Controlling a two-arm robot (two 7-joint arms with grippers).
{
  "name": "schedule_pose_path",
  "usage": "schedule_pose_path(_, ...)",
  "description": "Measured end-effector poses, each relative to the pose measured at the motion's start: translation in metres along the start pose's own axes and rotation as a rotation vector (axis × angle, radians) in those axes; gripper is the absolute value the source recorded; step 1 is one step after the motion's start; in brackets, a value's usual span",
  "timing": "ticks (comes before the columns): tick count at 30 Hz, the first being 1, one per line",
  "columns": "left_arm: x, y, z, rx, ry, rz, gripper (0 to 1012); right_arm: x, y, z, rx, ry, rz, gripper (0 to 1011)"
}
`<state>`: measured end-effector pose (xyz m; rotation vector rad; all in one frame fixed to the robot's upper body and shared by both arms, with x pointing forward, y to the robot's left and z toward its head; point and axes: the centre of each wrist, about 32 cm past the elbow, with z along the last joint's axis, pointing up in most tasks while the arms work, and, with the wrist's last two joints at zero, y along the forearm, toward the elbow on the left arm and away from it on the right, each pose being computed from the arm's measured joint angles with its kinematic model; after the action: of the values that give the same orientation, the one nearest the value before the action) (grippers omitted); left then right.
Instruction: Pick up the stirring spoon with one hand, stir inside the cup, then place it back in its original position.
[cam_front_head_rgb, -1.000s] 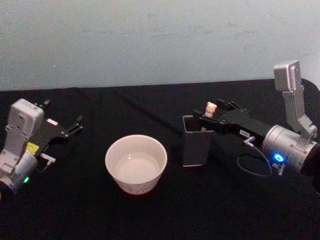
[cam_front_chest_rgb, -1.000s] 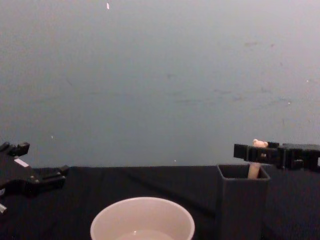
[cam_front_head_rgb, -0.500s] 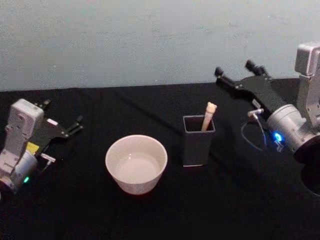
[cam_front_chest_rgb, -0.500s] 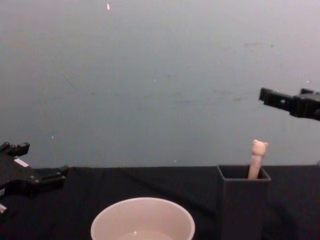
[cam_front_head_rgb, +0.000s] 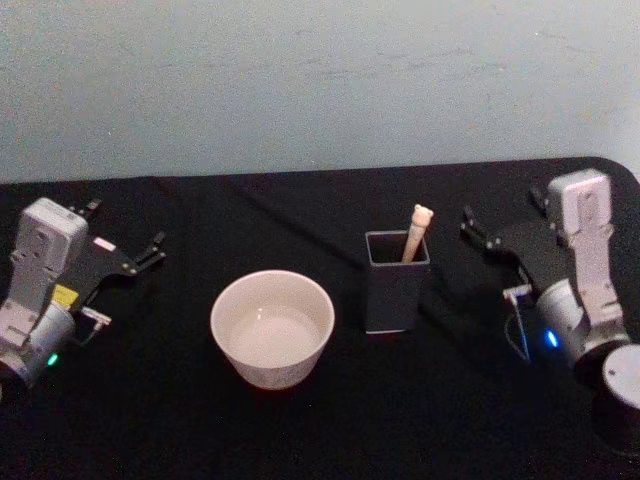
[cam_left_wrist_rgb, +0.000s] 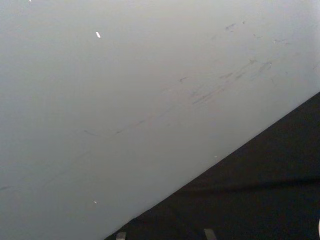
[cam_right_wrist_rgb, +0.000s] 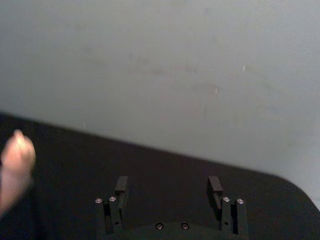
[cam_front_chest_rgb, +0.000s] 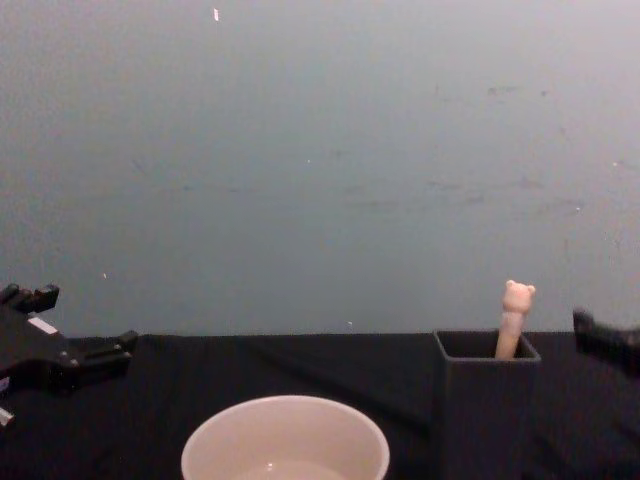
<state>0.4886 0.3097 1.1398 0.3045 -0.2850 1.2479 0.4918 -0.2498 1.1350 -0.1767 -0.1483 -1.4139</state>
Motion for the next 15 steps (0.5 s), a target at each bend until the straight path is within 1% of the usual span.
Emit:
schedule_pose_path(1, 0.0, 0.0, 0.0, 0.0, 0.0, 0.0, 1001, 0.0, 0.0, -0.003, -0.008, -0.007, 0.0, 1003)
schedule_pose_path(2, 0.0, 0.0, 0.0, 0.0, 0.0, 0.0, 1001, 0.0, -0.001, -0.01, -0.03, -0.017, -0.003, 1002)
schedule_pose_path(5, 0.0, 0.0, 0.0, 0.0, 0.0, 0.0, 1001, -0.001, 0.001, -0.017, -0.061, -0.02, -0.008, 1002)
schedule_pose_path(9, 0.0, 0.0, 0.0, 0.0, 0.0, 0.0, 1001, -0.001, 0.004, -0.02, -0.078, -0.016, -0.01, 1002)
schedule_pose_path(15, 0.0, 0.0, 0.0, 0.0, 0.0, 0.0, 1001, -0.001, 0.004, -0.019, -0.074, -0.017, -0.01, 1003)
